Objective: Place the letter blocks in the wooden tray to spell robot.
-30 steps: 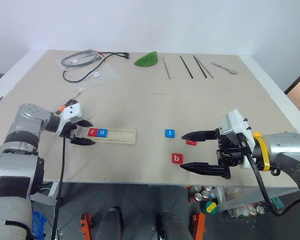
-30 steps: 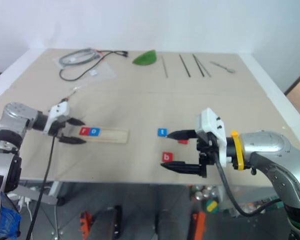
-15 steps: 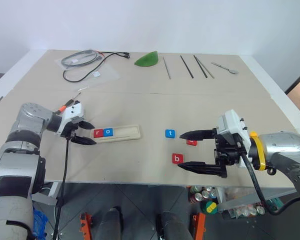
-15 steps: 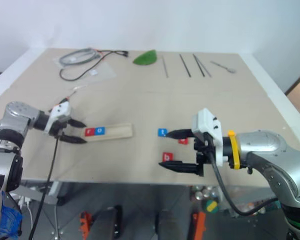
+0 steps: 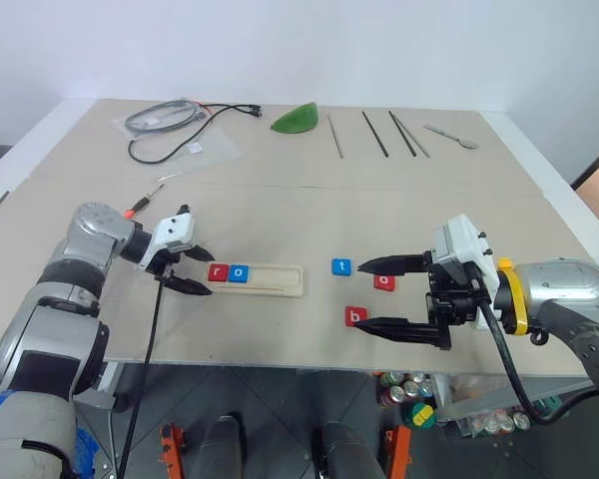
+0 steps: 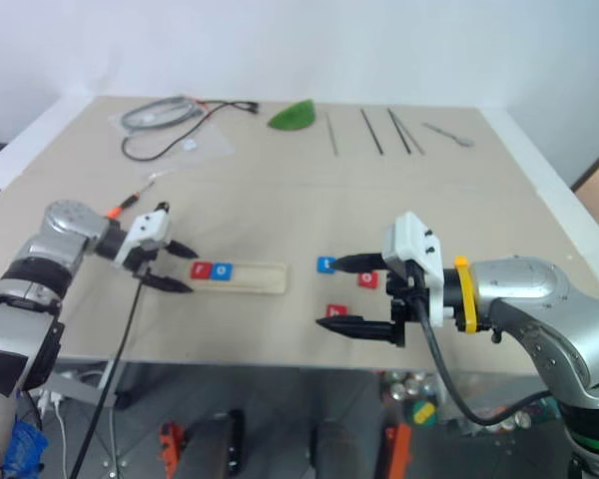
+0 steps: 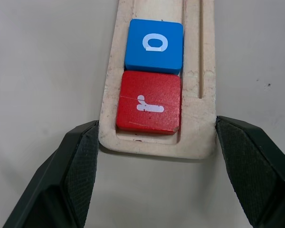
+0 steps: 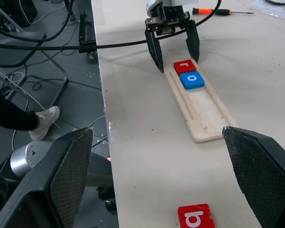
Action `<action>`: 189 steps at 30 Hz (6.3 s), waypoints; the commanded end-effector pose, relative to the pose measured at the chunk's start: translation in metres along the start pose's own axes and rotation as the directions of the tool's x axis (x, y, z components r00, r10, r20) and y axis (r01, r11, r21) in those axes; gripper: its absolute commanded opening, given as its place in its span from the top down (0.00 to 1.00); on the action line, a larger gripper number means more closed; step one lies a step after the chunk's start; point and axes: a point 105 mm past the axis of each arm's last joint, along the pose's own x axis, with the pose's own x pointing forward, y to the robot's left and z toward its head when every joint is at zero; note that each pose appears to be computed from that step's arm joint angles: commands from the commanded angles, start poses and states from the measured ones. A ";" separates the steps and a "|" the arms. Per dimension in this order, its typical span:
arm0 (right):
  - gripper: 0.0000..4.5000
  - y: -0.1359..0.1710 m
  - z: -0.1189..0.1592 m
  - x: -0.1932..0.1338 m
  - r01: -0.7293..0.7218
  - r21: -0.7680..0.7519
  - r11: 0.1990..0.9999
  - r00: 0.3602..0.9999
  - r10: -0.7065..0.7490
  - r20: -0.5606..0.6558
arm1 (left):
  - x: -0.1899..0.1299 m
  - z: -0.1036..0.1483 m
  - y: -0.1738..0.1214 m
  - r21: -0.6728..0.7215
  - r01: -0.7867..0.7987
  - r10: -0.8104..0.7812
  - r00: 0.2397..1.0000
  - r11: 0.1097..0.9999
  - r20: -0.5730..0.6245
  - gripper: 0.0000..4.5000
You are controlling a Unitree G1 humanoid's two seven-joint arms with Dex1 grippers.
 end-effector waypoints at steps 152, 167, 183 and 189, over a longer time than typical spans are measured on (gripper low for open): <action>0.33 -0.049 -0.119 0.015 0.136 -0.004 0.991 0.970 -0.134 -0.203 | -0.006 0.113 -0.108 0.047 -0.113 0.058 0.777 0.992 0.627 0.00; 0.74 -0.060 -0.085 0.020 0.136 0.001 0.991 0.986 -0.135 -0.096 | -0.032 0.088 -0.088 -0.059 -0.207 0.203 0.791 0.976 0.577 0.00; 0.74 -0.095 -0.009 0.099 0.012 -0.099 0.995 0.997 -0.020 -0.075 | -0.034 0.067 -0.099 -0.154 -0.193 0.246 0.810 0.969 0.532 0.00; 0.74 -0.093 -0.023 0.117 -0.048 -0.103 0.994 0.985 0.030 -0.172 | -0.036 0.060 -0.108 -0.203 -0.181 0.262 0.822 0.962 0.507 0.00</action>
